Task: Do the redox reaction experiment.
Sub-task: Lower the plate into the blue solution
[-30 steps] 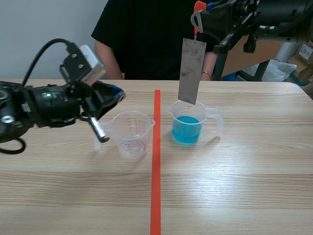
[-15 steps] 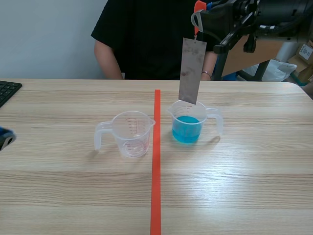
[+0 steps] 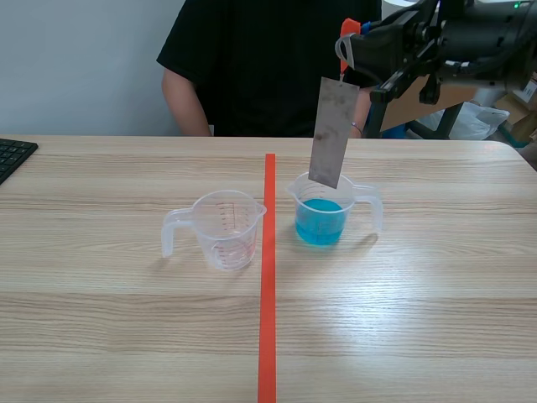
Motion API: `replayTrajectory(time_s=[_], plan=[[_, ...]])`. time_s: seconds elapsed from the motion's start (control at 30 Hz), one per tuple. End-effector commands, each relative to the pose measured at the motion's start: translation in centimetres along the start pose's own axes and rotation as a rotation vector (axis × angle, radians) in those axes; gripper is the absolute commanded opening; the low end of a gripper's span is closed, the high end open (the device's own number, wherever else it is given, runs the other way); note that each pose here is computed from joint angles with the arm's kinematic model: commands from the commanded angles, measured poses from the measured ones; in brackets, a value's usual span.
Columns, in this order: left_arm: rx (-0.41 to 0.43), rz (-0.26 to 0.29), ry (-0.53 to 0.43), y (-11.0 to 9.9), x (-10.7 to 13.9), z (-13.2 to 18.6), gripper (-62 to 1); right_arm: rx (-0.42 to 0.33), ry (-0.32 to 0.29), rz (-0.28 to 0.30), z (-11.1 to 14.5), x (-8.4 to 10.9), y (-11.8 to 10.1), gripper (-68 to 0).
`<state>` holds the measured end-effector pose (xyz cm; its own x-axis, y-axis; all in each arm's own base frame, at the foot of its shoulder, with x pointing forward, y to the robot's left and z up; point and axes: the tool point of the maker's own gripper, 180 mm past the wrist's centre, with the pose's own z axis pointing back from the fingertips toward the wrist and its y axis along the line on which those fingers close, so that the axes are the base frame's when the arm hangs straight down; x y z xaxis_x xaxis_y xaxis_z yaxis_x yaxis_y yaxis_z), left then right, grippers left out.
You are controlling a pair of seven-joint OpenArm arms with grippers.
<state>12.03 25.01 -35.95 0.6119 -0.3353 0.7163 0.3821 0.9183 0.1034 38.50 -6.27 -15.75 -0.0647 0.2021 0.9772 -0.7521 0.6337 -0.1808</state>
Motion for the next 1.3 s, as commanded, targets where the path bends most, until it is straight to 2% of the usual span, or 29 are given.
replayTrajectory(time_s=[0.0,0.23,0.47,0.97,1.27], plan=[[0.0,0.04,-0.008,-0.8,-0.3,0.2,-56.3,-0.008,-0.049,0.011,0.1,1.3,-0.8,-66.0],[0.048,0.181,0.014,-2.8,-2.5,1.1,-56.3,-0.023,-0.061,-0.019,0.0,-0.5,-1.4,-66.0],[0.076,0.245,0.02,-3.5,-3.4,1.3,-56.3,-0.006,-0.054,-0.024,-0.6,-2.8,-0.8,-66.0],[0.073,0.251,0.056,-3.7,-4.0,1.1,-56.2,0.028,0.02,-0.026,-2.0,-7.7,1.3,-66.0],[0.073,0.251,0.056,-3.7,-4.0,1.1,-56.3,0.037,0.036,-0.026,-2.1,-8.3,1.6,-66.0]])
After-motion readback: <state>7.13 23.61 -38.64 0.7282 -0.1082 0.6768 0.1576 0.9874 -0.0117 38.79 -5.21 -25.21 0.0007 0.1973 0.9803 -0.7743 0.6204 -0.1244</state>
